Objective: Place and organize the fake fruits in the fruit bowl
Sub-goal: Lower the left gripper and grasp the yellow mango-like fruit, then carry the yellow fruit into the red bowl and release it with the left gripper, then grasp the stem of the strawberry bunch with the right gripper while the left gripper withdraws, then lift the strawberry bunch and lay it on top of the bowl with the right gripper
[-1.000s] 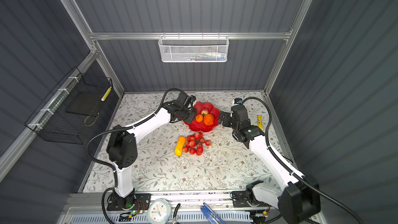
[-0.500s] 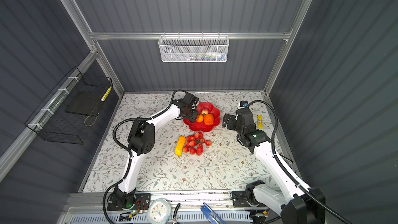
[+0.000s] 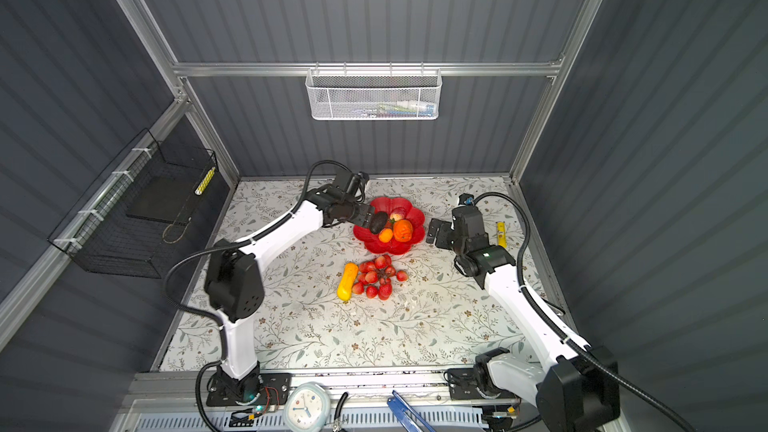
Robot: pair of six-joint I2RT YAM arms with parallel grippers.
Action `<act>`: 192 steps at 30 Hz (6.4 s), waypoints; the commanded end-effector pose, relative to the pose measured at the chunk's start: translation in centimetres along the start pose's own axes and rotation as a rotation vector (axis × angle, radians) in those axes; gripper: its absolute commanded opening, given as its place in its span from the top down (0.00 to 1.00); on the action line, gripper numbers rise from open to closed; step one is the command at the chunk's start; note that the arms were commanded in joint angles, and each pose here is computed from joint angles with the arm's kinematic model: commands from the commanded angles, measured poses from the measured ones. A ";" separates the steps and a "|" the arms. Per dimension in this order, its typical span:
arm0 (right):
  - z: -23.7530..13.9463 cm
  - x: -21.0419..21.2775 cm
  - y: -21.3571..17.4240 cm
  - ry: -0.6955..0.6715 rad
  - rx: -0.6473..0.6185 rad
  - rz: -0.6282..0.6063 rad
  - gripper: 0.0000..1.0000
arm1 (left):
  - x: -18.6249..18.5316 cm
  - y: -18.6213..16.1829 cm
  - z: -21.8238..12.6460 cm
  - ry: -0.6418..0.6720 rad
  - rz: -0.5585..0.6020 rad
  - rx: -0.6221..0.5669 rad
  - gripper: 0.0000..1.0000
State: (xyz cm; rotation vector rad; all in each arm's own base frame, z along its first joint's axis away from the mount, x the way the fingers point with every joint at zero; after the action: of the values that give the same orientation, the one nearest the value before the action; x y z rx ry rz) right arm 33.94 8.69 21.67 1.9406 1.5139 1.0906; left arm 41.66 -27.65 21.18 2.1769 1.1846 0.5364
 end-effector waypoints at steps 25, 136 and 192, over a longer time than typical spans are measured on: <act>0.7 0.4 1.4 0.004 -0.017 0.003 0.01 | -5.3 -18.8 0.9 -0.244 -0.236 0.333 0.17; 2.8 13.3 -18.3 0.157 0.489 -0.257 0.56 | 10.8 -9.8 -8.0 0.288 -0.459 -0.332 0.00; 13.2 14.3 6.3 0.311 0.042 -0.057 1.00 | 5.0 -7.0 -10.7 -0.115 -0.310 -0.433 0.00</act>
State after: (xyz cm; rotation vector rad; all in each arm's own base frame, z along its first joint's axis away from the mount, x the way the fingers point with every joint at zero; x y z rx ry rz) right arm 48.42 21.11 22.56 1.8240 1.7334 1.3339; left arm 34.04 -16.48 23.35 1.6049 1.2707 0.5051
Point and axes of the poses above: each gripper's point midway between its finger pads, its own z axis out along the fingers, its own x axis along the line the jaws close on, y = z × x, the point moved 2 cm from there along -z, back along the fingers, and after that the axes turned 5 degrees about z, right-handed, at the moved point
